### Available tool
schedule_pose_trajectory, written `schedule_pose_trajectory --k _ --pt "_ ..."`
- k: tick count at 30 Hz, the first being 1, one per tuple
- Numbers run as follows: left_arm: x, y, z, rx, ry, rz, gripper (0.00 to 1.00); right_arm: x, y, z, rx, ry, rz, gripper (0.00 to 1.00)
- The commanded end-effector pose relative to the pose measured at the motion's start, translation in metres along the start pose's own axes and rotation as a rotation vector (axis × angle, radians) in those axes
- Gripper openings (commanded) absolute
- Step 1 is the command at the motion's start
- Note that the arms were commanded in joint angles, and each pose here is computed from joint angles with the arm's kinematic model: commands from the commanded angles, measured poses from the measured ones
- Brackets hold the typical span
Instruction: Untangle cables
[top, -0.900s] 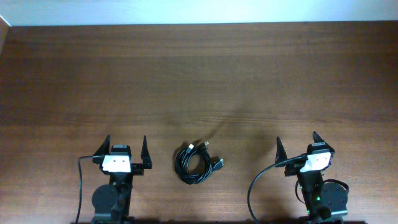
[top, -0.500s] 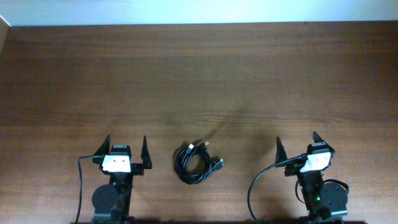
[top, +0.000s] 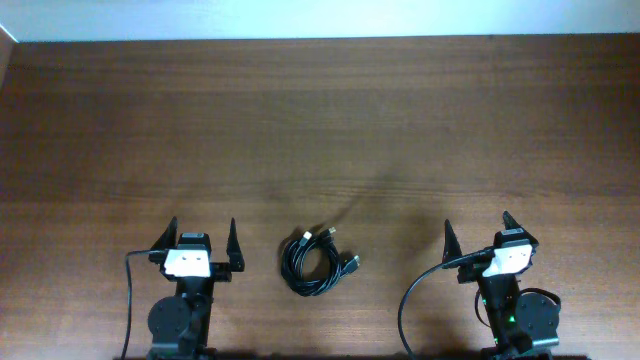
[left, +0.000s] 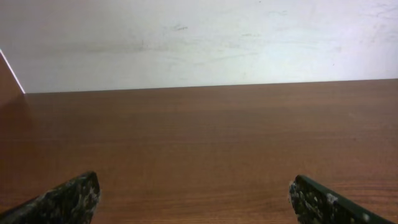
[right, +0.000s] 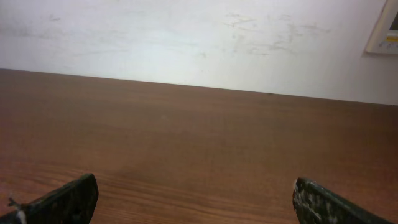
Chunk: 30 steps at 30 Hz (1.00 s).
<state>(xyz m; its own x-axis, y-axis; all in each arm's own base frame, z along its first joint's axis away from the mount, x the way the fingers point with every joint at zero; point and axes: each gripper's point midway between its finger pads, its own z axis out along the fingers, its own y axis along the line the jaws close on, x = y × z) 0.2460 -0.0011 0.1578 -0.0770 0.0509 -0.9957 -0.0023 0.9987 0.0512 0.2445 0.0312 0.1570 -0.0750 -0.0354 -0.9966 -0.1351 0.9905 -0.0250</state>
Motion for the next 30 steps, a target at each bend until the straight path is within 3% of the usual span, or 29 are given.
schedule_pose_trajectory --k 1,23,30 --pt "0.001 0.004 0.000 -0.020 0.003 0.001 0.99 0.001 0.000 0.000 0.003 -0.001 0.000 0.99" --pt "0.002 0.002 0.000 -0.011 0.008 0.001 0.99 0.001 0.000 0.000 0.002 -0.001 0.000 0.99" --pt "-0.008 -0.005 -0.022 0.043 0.159 0.003 0.99 0.001 0.000 0.000 0.003 -0.002 0.000 0.99"
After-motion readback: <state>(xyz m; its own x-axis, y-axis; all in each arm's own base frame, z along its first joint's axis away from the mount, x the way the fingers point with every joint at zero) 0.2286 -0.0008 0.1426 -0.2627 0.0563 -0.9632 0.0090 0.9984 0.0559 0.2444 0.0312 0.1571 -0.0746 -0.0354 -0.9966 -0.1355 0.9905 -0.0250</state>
